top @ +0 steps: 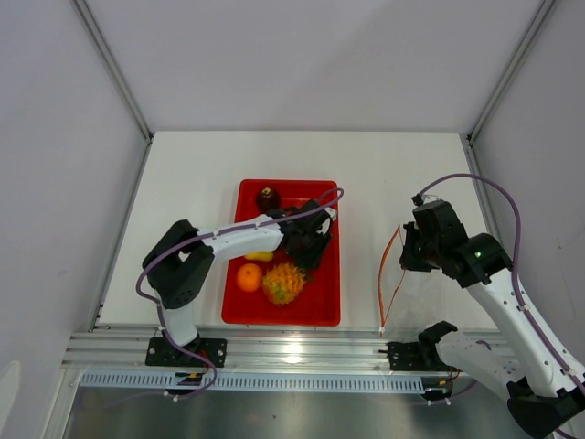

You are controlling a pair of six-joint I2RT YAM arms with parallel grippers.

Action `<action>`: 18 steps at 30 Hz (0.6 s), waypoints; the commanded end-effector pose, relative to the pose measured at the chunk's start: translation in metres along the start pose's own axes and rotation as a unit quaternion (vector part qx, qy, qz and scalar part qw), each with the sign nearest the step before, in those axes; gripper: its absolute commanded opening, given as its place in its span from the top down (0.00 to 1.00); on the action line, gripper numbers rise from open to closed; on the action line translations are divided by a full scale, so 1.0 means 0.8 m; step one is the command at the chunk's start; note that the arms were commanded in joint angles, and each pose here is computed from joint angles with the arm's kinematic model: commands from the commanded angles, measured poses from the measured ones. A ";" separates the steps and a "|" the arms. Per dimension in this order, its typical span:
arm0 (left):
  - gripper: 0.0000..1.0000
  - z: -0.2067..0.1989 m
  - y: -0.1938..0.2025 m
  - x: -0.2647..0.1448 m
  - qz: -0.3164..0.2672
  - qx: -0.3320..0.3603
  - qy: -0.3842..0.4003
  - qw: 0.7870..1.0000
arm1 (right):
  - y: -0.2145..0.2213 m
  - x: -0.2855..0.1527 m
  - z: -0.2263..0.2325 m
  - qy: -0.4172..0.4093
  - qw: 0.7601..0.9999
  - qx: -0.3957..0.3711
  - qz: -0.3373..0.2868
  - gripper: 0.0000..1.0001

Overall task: Place the food in the zip-top bag and seal the zipper
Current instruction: Pick up the fake fruit from the bin.

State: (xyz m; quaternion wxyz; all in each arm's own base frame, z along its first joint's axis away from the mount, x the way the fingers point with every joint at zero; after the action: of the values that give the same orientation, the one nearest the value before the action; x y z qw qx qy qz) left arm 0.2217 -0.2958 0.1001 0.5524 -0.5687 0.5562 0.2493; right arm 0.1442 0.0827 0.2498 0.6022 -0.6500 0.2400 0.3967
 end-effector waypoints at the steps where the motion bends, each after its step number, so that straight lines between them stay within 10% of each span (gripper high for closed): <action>1: 0.51 -0.006 0.001 0.001 0.002 -0.001 0.006 1.000 | -0.005 -0.003 0.002 -0.005 1.000 -0.002 -0.017 1.00; 8: 0.97 -0.007 0.002 -0.015 -0.023 -0.007 0.022 0.999 | -0.003 -0.005 0.001 -0.004 1.000 0.001 -0.017 1.00; 18: 0.99 -0.004 -0.011 -0.083 -0.101 -0.011 0.027 0.994 | -0.003 -0.005 0.000 -0.001 1.000 0.003 -0.018 1.00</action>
State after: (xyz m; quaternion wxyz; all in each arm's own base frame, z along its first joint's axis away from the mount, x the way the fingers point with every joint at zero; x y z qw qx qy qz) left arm 0.2123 -0.2819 0.1282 0.5522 -0.6021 0.5327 0.2210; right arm 0.1428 0.0827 0.2513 0.6047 -0.6502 0.2355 0.3952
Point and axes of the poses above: each gripper's point midway between its finger pads, its own x axis out along the fingers, its own z axis along the line the jaws close on, y = z × x, the point moved 6 cm from there along -x, back along the fingers, and after that the axes turned 14 degrees about -x, right-handed, at the moved point
